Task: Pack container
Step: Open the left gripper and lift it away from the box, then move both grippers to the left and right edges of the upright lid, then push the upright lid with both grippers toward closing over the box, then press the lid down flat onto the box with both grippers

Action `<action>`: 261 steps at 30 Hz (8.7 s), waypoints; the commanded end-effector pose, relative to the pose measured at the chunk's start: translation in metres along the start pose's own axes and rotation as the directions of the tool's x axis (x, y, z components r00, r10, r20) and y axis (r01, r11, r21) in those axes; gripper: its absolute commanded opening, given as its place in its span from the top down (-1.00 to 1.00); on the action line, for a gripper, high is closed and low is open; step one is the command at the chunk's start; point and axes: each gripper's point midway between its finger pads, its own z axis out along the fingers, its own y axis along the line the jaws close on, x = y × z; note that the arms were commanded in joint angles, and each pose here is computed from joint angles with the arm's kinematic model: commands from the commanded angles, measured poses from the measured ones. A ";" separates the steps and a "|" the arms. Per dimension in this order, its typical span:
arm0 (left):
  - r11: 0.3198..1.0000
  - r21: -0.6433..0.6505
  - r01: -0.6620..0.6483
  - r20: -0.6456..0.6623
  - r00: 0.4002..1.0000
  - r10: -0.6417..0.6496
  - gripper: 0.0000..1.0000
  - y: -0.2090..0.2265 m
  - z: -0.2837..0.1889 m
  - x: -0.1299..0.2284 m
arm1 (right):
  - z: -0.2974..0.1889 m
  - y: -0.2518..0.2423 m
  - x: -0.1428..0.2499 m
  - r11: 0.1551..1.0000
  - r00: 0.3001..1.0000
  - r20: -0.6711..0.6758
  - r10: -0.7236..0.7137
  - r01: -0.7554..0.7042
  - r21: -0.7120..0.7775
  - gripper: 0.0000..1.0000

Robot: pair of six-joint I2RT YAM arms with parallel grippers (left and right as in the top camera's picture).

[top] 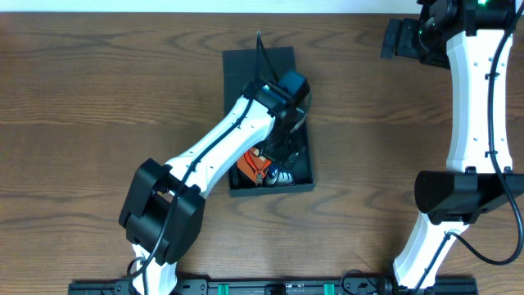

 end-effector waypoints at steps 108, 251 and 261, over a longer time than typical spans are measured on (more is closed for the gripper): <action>0.719 0.686 0.110 0.164 0.940 -0.300 0.89 0.192 0.047 -0.013 | 0.177 0.169 0.128 0.542 0.892 0.018 -0.452 0.290 -0.789 0.98; 0.761 0.648 -0.011 0.078 0.996 -0.052 0.89 0.058 -0.112 0.021 | 0.034 0.152 0.074 0.557 0.813 -0.016 -0.582 0.385 -0.736 0.98; 0.775 0.631 -0.048 0.137 0.989 -0.050 0.89 0.043 -0.140 0.027 | 0.014 0.153 0.073 0.541 0.817 0.019 -0.576 0.399 -0.741 0.97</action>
